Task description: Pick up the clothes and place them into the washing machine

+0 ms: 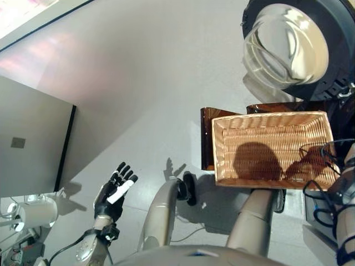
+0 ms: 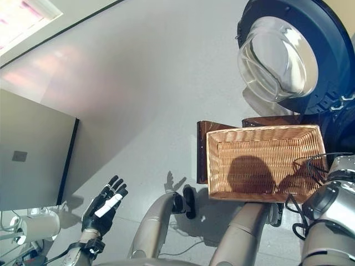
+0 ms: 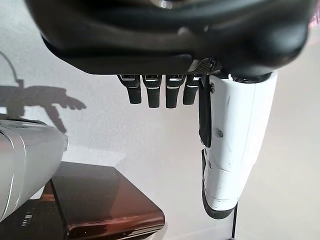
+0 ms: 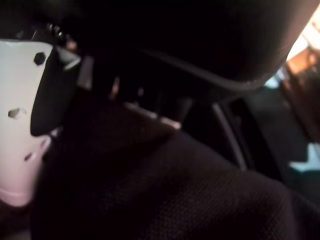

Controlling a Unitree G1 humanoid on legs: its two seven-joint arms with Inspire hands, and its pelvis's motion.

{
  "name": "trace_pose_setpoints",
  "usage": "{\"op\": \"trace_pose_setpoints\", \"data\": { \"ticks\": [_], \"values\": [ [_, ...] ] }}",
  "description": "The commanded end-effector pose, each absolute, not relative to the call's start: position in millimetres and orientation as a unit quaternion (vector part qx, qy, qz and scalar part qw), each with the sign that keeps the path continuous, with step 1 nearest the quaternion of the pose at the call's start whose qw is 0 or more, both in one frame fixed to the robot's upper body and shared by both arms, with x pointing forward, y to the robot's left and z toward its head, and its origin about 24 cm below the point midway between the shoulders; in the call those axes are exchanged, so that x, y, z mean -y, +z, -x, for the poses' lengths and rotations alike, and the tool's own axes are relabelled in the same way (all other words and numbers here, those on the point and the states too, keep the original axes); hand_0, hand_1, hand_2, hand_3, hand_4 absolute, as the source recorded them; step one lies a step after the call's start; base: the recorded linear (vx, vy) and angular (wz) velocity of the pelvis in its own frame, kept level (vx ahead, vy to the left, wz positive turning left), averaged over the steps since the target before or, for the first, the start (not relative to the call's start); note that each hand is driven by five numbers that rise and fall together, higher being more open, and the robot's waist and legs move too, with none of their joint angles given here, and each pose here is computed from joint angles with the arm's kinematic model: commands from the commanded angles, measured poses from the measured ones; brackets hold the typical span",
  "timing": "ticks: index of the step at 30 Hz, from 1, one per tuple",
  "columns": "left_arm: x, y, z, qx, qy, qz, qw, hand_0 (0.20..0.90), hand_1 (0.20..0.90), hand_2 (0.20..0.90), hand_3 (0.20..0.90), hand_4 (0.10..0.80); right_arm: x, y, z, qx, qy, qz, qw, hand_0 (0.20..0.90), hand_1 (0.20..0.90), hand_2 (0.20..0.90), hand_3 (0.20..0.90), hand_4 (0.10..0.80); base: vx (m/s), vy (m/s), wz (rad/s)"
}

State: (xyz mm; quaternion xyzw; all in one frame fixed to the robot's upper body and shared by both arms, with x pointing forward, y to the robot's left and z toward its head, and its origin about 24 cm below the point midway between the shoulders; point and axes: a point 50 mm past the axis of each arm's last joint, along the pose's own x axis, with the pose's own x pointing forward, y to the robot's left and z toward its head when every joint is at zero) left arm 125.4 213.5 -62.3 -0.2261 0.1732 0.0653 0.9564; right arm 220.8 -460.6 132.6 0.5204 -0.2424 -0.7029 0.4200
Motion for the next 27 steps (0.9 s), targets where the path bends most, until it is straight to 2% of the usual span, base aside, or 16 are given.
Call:
{"op": "trace_pose_setpoints", "data": {
  "ticks": [1, 6, 22, 23, 24, 27],
  "values": [
    [-247, -37, -130, -0.095, 0.114, 0.201, 0.968, 0.900, 0.900, 0.900, 0.900, 0.800, 481, 182, -193, 0.360, -0.702, -0.417, 0.452, 0.200, 0.200, 0.200, 0.200, 0.300, 0.012, -0.045, 0.00],
    [-245, -43, -121, -0.114, 0.112, 0.204, 0.966, 0.900, 0.900, 0.900, 0.900, 0.800, 481, 188, -195, 0.362, -0.702, -0.411, 0.456, 0.200, 0.200, 0.200, 0.200, 0.300, 0.039, -0.041, 0.04],
    [-247, -42, -119, -0.114, 0.119, 0.202, 0.965, 0.900, 0.900, 0.900, 0.900, 0.800, 479, 182, -194, 0.354, -0.714, -0.394, 0.457, 0.200, 0.200, 0.200, 0.200, 0.300, 0.002, -0.014, 0.00],
    [-248, -42, -119, -0.113, 0.122, 0.199, 0.966, 0.900, 0.900, 0.900, 0.900, 0.800, 479, 180, -194, 0.346, -0.718, -0.387, 0.464, 0.293, 0.293, 0.293, 0.293, 0.367, 0.000, 0.000, 0.00],
    [-250, -42, -118, -0.112, 0.125, 0.197, 0.966, 0.900, 0.900, 0.900, 0.900, 0.800, 479, 178, -194, 0.338, -0.722, -0.381, 0.469, 0.900, 0.900, 0.900, 0.900, 0.800, 0.000, 0.000, 0.00],
    [-251, -43, -118, -0.112, 0.133, 0.196, 0.965, 0.900, 0.900, 0.900, 0.900, 0.800, 477, 173, -198, 0.331, -0.717, -0.382, 0.480, 0.900, 0.900, 0.900, 0.900, 0.800, -0.021, 0.003, -0.01]
  ]
}}
